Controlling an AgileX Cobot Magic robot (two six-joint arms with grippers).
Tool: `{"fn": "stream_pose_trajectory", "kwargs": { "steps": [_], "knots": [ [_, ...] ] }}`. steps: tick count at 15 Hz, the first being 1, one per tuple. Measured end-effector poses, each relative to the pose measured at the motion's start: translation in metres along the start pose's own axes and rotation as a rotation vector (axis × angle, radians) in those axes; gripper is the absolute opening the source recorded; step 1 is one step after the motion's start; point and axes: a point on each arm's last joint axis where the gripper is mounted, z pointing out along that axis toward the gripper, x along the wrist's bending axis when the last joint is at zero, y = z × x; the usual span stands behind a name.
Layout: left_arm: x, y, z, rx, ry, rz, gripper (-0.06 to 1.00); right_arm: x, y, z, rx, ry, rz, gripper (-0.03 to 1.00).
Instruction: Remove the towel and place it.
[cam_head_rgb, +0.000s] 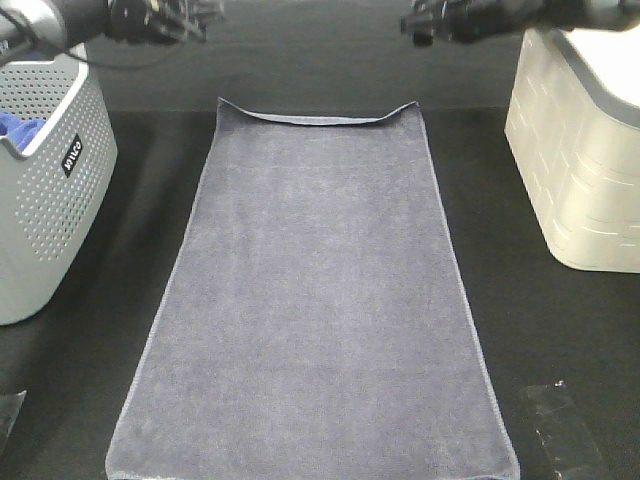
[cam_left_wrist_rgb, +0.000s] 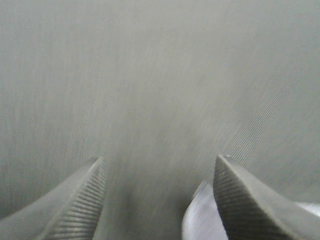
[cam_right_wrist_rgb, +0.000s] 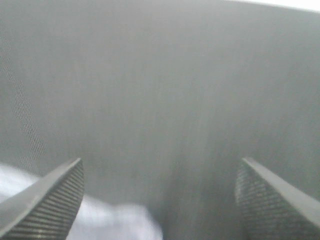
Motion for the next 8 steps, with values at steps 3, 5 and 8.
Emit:
{"fn": "stream_pose_trajectory", "kwargs": {
  "steps": [3, 5, 8],
  "knots": [
    [-0.026, 0.034, -0.026, -0.051, -0.039, 0.004, 0.61, -0.002, 0.038, -0.034, -0.042, 0.005, 0.0, 0.78],
    [-0.039, 0.062, -0.055, -0.025, -0.023, 0.016, 0.61, -0.003, 0.064, -0.066, -0.034, 0.023, 0.005, 0.78],
    [-0.045, 0.097, -0.112, 0.136, 0.06, 0.044, 0.61, 0.0, 0.086, -0.121, 0.115, 0.093, 0.012, 0.78]
  ]
}}
